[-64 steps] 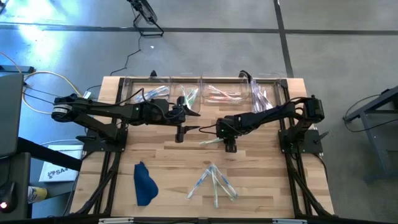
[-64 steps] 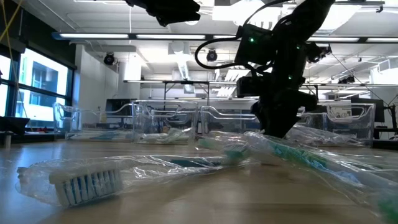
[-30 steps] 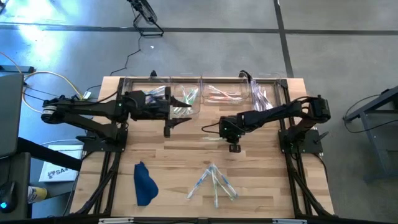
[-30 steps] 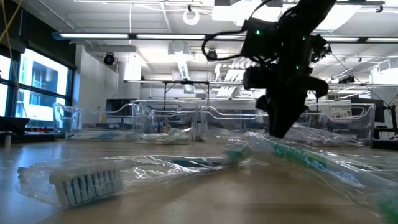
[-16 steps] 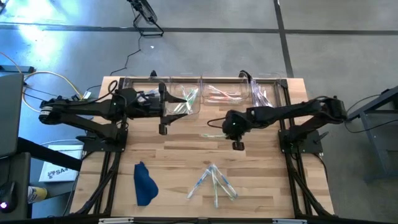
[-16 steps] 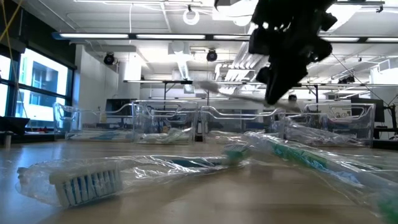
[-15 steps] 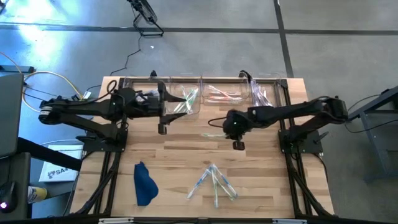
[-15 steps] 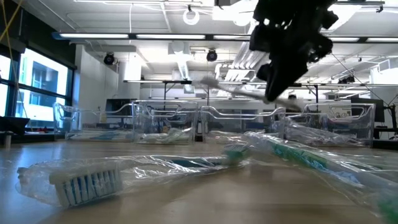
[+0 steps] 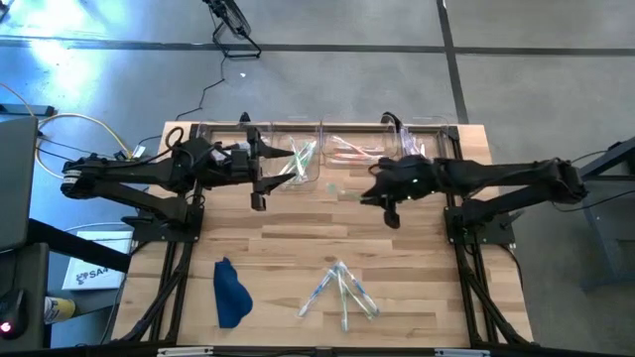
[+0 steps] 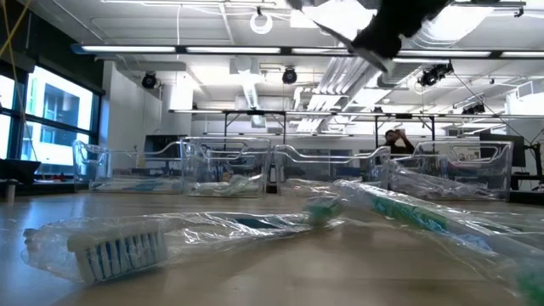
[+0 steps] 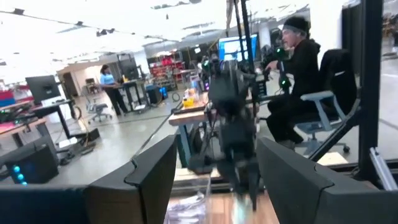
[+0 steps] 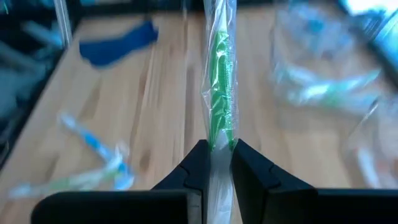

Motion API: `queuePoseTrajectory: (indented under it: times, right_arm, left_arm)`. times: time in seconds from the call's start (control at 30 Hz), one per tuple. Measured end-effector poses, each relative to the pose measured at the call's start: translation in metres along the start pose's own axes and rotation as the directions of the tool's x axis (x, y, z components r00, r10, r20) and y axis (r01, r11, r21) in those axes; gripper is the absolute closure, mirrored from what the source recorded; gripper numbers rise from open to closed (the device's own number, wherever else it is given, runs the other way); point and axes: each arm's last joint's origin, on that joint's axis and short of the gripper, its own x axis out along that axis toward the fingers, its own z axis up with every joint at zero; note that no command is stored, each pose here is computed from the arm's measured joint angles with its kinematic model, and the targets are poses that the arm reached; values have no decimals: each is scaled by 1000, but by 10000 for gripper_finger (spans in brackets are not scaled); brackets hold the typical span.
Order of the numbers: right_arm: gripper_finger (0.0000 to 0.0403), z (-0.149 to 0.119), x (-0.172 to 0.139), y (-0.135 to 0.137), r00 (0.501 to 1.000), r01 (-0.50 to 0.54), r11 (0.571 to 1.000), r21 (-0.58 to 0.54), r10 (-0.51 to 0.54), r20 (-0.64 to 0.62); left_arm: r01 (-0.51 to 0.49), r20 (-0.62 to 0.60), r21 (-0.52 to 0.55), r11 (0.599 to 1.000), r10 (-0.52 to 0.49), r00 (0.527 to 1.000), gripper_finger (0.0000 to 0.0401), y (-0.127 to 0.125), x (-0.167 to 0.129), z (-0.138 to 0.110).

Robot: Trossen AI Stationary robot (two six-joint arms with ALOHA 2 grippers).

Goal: Pick & Place Toothbrushes
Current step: Put the green toothbrush into the middle left transparent bin

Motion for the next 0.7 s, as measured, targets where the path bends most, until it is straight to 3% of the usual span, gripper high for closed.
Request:
queuePoseTrajectory:
  times: [0.37, 0.57, 0.7]
  right_arm:
    - [363, 33, -23, 3, 934, -9, 1000, 0, 8, 357]
    - [363, 41, -21, 4, 901, -13, 1000, -8, 15, 434]
    - [363, 42, -19, 3, 899, -13, 1000, -11, 16, 438]
  left_arm:
    - [-6, -20, -34, 999, 5, 1000, 182, -2, 9, -7]
    - [-1, -63, -40, 999, -2, 998, 182, -7, 22, -21]
    - [-12, 6, -47, 999, 13, 1000, 182, -9, 36, -25]
